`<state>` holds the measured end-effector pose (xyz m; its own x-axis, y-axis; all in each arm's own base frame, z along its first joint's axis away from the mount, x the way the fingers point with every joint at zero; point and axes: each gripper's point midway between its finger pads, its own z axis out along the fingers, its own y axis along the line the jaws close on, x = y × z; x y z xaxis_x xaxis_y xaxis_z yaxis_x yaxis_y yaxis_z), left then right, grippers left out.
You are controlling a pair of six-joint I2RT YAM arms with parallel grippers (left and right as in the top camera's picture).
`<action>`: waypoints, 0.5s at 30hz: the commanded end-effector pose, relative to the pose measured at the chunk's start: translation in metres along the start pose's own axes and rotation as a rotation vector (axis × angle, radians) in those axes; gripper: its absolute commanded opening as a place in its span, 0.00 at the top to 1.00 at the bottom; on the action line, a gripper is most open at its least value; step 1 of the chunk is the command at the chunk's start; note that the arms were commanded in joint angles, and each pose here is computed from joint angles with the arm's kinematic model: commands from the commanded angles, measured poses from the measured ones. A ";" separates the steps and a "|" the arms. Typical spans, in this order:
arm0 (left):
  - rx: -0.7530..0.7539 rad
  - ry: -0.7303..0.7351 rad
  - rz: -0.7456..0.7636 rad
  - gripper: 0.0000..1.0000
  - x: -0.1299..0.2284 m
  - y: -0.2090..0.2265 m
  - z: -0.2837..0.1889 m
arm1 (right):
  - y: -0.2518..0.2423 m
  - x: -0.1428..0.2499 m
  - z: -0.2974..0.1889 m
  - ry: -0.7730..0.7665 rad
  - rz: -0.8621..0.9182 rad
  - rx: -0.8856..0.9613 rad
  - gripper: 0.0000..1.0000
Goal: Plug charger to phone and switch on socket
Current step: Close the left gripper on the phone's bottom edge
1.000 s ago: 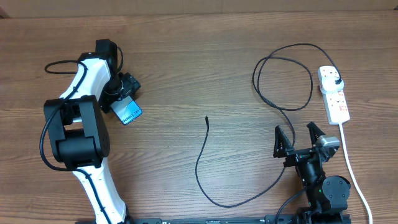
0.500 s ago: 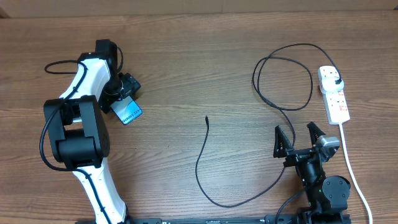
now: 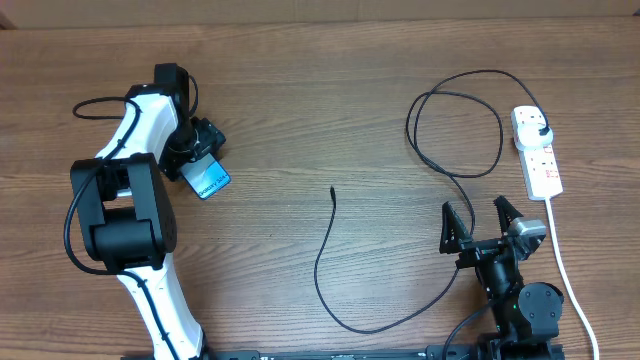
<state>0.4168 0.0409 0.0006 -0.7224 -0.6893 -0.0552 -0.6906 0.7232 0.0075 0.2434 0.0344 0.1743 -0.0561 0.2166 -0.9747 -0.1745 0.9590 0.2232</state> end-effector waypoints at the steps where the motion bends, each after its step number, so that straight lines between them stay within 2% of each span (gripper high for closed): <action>1: -0.059 0.046 0.013 0.11 0.012 0.014 0.016 | -0.001 0.002 0.000 -0.001 -0.008 0.003 0.00; 9: -0.059 0.045 0.013 0.19 0.012 0.014 0.016 | -0.001 0.002 0.000 -0.001 -0.008 0.003 0.00; 15: -0.059 0.046 0.013 0.31 0.012 0.014 0.016 | -0.001 0.002 0.000 -0.001 -0.008 0.003 0.00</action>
<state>0.4162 0.0404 0.0006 -0.7236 -0.6882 -0.0529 -0.6895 0.7242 0.0089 0.2434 0.0345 0.1742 -0.0565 0.2162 -0.9747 -0.1748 0.9591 0.2228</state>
